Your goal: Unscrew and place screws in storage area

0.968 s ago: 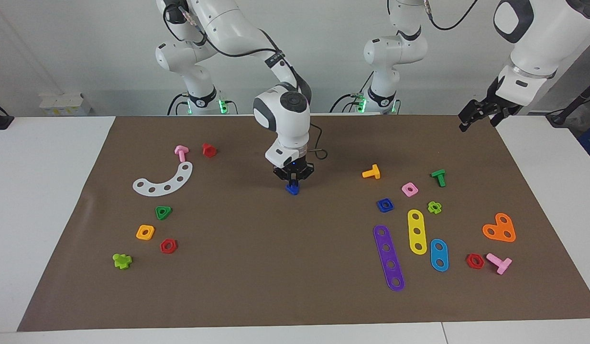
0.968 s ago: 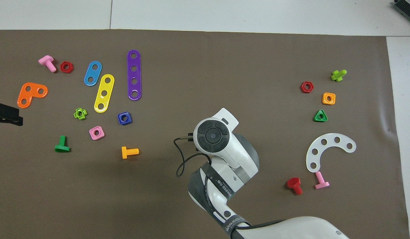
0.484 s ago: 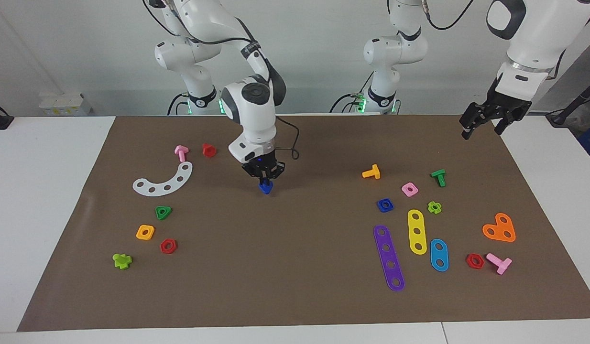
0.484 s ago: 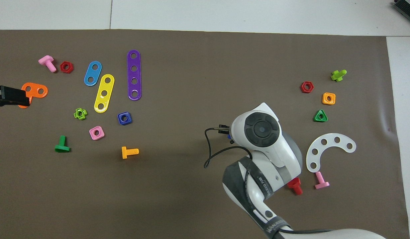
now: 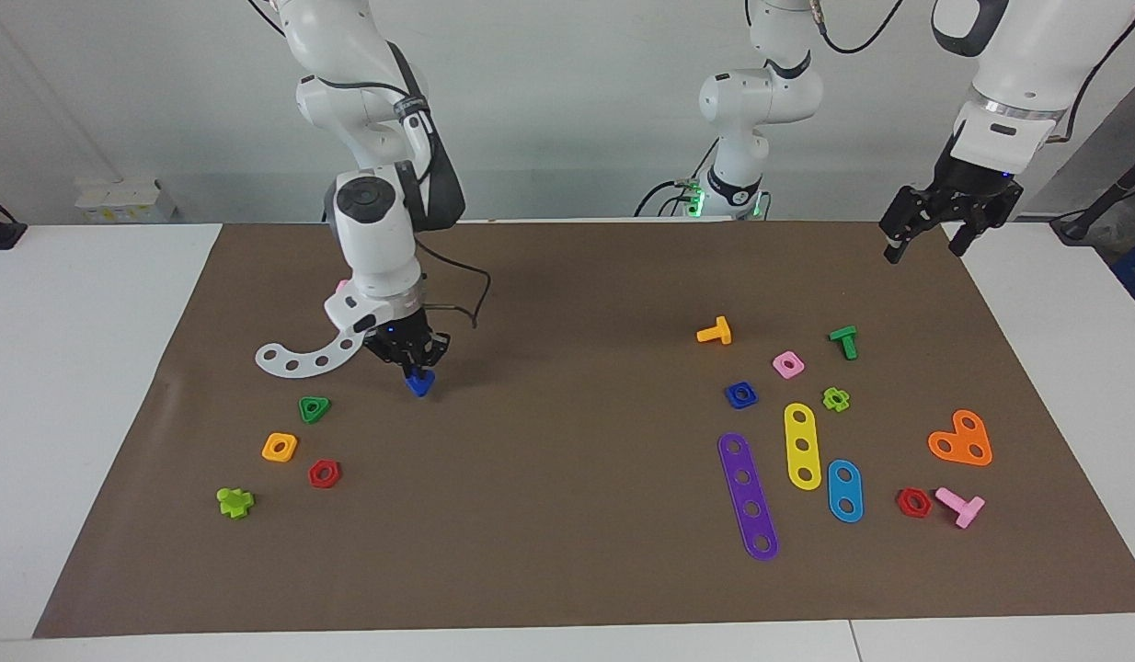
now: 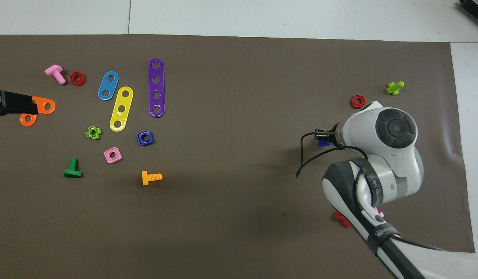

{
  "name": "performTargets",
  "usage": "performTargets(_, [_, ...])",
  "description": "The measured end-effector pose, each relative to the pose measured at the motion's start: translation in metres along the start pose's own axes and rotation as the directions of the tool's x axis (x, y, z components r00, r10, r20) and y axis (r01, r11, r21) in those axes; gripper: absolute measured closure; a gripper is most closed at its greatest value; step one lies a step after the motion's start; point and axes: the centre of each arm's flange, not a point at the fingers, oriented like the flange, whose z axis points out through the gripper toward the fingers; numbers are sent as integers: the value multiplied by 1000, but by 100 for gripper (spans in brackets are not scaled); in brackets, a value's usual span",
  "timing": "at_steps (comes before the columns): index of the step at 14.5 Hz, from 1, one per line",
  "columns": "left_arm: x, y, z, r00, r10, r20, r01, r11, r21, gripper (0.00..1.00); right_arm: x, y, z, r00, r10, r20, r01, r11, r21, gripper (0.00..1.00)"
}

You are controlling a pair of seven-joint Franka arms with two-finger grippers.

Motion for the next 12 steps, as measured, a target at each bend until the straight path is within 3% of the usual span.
performTargets(3, [0,3,0,1000,3,1,-3,1000,-6,0,15,44,13,1000,12,-18,-12,1000,-3,81])
performTargets(9, [-1,2,1,1000,3,10,-3,1000,-6,0,24,40,45,1000,8,-25,-8,1000,5,81])
performTargets(10, [-2,3,1,1000,3,15,-3,1000,-6,0,25,40,43,1000,10,-28,-10,1000,6,76])
performTargets(12, [-4,5,2,1000,7,27,-7,1000,-5,0,27,42,42,999,13,-32,-13,1000,6,57])
